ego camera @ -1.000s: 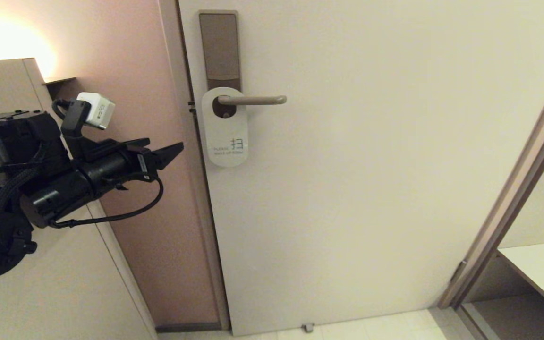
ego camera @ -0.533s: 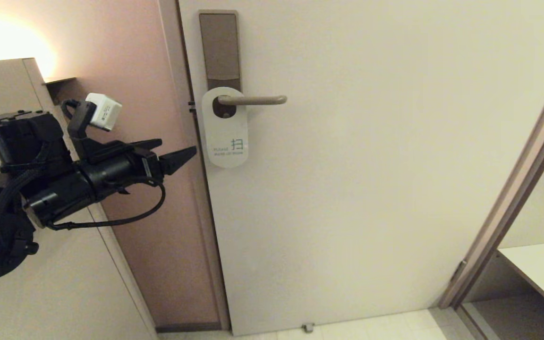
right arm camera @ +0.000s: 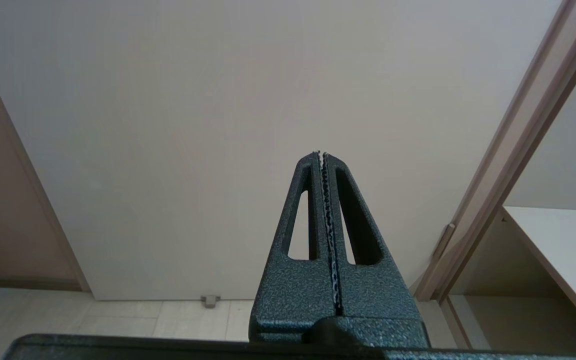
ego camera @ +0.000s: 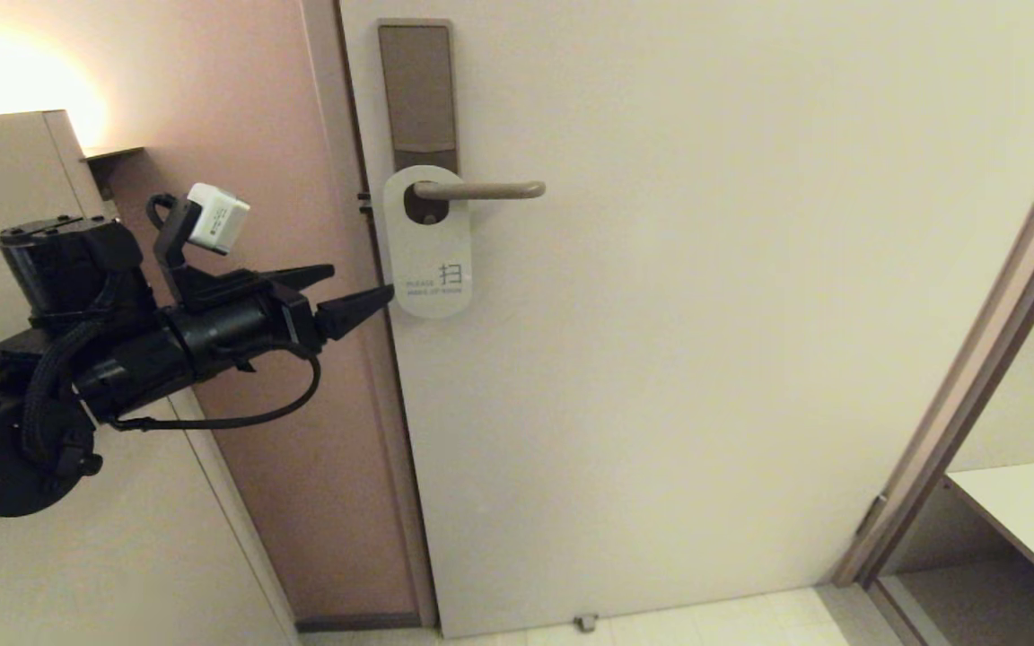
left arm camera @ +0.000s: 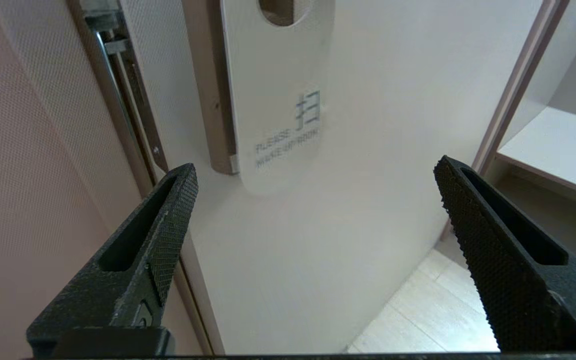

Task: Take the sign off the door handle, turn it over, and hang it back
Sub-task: Take down the sign

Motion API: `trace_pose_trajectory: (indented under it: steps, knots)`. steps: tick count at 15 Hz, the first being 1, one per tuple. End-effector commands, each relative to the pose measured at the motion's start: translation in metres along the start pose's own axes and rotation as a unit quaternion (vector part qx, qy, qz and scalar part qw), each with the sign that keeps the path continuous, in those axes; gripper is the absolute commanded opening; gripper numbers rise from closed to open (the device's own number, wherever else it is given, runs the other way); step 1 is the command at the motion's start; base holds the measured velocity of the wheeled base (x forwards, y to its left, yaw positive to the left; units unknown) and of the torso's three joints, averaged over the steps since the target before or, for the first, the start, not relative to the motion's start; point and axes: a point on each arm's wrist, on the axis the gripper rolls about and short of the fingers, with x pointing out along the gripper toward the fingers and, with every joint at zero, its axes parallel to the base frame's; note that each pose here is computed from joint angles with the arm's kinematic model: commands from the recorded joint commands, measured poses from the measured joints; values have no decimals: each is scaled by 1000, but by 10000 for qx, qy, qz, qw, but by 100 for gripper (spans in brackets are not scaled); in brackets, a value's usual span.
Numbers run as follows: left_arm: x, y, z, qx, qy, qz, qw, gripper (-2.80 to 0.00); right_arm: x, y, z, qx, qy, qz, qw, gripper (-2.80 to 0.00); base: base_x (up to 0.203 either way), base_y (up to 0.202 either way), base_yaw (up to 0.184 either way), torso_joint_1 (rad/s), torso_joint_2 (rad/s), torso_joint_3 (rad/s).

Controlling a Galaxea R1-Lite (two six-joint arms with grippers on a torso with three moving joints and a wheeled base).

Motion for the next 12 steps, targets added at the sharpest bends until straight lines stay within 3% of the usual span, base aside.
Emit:
trace_pose_trajectory:
  steps: [1,12]
  knots:
    - [7,8,-9,-55,48,-16,10000,0,0,0,0,-2,-2,4,10000,-280,0,0,0,0,0,0]
    - [43,25,4,-170,-275,-433,9985,0,0,0,0,-2,-2,11,10000,-280,0,0,0,0,0,0]
